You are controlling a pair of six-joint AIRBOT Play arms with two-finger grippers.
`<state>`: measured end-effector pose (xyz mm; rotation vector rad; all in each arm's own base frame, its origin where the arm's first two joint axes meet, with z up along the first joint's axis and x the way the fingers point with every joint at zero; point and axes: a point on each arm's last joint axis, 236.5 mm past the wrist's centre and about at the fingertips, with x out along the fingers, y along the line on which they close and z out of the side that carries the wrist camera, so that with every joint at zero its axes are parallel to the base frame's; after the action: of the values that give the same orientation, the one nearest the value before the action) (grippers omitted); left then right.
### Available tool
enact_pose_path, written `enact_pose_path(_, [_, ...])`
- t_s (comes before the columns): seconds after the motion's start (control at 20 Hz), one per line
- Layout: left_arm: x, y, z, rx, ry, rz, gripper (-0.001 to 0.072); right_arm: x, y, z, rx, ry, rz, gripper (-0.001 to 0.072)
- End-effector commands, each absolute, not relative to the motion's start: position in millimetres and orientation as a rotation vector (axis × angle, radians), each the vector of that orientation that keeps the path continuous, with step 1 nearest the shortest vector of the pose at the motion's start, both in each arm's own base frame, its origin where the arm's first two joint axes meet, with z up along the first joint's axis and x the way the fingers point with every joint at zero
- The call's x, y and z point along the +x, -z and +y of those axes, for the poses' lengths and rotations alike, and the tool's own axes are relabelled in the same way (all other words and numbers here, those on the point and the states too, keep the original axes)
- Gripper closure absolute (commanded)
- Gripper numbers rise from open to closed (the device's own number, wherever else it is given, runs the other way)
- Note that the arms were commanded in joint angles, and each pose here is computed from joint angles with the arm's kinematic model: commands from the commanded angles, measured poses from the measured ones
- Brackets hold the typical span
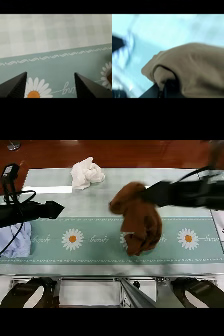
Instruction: Fold the shirts.
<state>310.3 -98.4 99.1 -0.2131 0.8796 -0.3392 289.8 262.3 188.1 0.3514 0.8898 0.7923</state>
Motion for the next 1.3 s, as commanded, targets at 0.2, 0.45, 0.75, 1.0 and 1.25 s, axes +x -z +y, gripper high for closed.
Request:
enact_pose_path(0.2, [309,-81,-99,-0.219,0.335,0.929,0.0004,262,18,383,0.342,-0.746,1.344,0.0616])
enact_pose_path(0.45, [278,-43,-104,-0.21,0.373,1.159,0.0004,313,-57,323,0.303,-0.806,1.28,0.0091])
enact_pose_path(0.75, [190,44,-135,-0.428,0.451,1.487,0.0004,298,-46,30,0.306,-0.064,1.242,0.0093])
enact_pose_path(1.0, [169,76,-210,-0.711,0.606,1.427,0.0004,220,36,45,0.754,0.013,1.216,0.0095])
enact_pose_path(1.25, [182,93,-250,-0.644,0.586,1.379,0.0006,180,67,73,0.825,-0.037,1.34,0.0095])
